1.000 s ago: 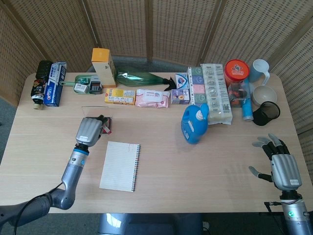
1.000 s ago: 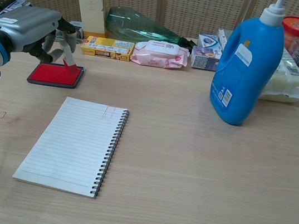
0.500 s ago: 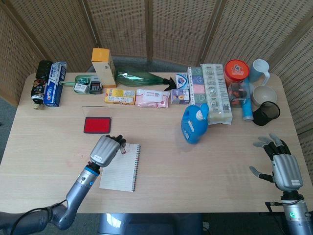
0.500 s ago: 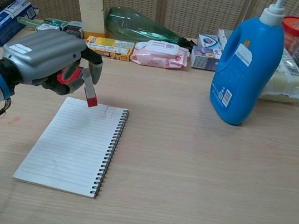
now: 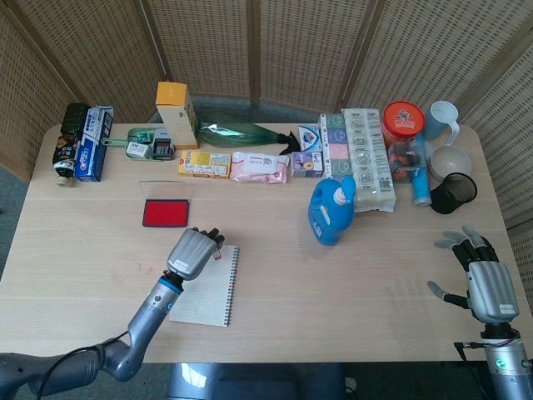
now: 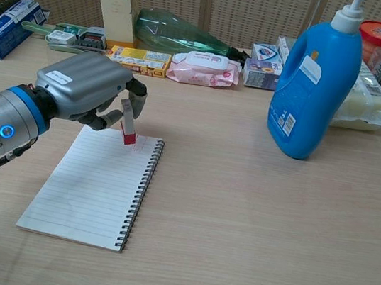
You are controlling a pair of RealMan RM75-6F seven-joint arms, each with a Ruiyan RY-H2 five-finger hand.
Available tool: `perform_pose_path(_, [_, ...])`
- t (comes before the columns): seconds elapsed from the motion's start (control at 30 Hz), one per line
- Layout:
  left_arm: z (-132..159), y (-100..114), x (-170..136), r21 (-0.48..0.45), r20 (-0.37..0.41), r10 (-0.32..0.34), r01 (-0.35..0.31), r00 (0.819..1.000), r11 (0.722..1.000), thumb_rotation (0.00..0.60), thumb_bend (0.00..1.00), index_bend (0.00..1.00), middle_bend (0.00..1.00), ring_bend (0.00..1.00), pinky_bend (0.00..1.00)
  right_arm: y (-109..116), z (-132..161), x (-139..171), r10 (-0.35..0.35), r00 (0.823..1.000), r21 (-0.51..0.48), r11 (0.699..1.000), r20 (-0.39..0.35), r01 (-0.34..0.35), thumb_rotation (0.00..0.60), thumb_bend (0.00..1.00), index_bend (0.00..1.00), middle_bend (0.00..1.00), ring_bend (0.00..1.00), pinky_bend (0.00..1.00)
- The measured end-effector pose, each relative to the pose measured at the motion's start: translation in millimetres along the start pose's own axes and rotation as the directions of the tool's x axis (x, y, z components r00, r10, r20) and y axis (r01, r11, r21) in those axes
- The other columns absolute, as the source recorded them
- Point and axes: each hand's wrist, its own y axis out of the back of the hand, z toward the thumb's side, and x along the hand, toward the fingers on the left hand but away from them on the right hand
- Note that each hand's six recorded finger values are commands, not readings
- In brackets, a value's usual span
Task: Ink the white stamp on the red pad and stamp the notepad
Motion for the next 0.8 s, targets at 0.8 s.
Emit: perform_pose_path(0.8, [4,-24,9,0.003,-0.007,-0.04,0.04,0.999,0.999,0.6,0.48,0.84,0.77,0.66,0.63,0,0,0,0.001,1.0,-0.003,1.0,-0.001,-0.001,0.6,0.0,0.3,0.23,0.1,0.12])
